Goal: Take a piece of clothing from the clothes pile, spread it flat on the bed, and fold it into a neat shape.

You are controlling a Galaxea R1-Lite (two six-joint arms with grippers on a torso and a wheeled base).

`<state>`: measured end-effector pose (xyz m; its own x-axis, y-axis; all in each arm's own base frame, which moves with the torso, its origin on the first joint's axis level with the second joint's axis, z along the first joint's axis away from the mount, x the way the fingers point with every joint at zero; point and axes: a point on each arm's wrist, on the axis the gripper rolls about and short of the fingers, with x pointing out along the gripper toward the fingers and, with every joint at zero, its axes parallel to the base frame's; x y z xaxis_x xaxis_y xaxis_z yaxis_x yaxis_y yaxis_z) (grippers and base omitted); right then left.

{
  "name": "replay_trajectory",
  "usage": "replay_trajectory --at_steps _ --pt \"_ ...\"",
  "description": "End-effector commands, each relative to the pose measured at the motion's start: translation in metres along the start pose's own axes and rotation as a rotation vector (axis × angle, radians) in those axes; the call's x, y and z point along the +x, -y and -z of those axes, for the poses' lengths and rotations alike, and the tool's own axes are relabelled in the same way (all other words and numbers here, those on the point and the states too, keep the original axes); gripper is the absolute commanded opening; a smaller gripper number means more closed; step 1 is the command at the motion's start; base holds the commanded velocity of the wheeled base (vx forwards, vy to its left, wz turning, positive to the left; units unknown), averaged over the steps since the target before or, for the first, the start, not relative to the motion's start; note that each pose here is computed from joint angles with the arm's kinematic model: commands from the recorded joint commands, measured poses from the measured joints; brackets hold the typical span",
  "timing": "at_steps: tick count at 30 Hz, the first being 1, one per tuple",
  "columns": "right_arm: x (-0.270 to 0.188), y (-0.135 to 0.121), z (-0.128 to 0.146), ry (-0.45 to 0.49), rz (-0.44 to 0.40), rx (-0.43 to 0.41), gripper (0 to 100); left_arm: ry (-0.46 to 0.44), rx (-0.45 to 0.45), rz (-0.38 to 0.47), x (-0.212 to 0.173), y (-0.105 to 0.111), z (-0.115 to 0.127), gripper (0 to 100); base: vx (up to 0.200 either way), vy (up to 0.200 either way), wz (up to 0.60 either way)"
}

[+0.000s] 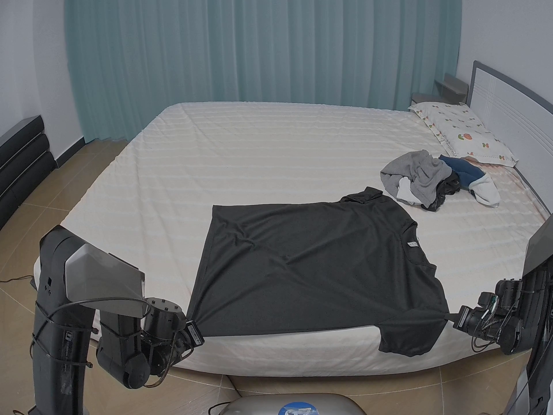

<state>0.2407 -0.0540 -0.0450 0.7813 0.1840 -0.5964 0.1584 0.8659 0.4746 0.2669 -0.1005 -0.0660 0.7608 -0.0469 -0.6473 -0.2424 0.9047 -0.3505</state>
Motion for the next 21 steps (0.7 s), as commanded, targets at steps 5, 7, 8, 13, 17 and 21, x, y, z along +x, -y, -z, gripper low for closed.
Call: replay_trajectory --at_steps 5,7,8,13,17,21 --pt "0.0015 0.0028 0.004 -0.017 0.007 -0.017 0 -0.025 0.016 -0.016 0.0037 -0.0031 0.008 0 0.0 0.0 0.0" --pt "0.0026 0.004 0.0063 -0.026 0.01 -0.022 0 -0.025 0.018 -0.01 0.0033 -0.0016 0.0089 0 0.0 0.0 0.0" --pt "0.0027 0.0044 0.0072 -0.031 0.011 -0.027 0 -0.025 0.018 -0.01 0.0031 -0.0018 0.0089 0 0.0 0.0 0.0" --pt "0.0044 0.0043 0.0064 -0.027 0.004 -0.033 0 -0.023 0.018 -0.007 0.003 -0.001 0.0087 0 0.0 0.0 0.0" --pt "0.0079 0.0035 0.0076 -0.034 -0.006 -0.03 100 -0.017 0.014 -0.003 0.003 -0.0002 0.007 100 0.0 0.0 0.0" --pt "0.0077 0.0026 0.001 -0.018 -0.057 -0.011 100 -0.01 0.004 -0.002 0.0032 0.0 0.0047 100 0.0 0.0 0.0"
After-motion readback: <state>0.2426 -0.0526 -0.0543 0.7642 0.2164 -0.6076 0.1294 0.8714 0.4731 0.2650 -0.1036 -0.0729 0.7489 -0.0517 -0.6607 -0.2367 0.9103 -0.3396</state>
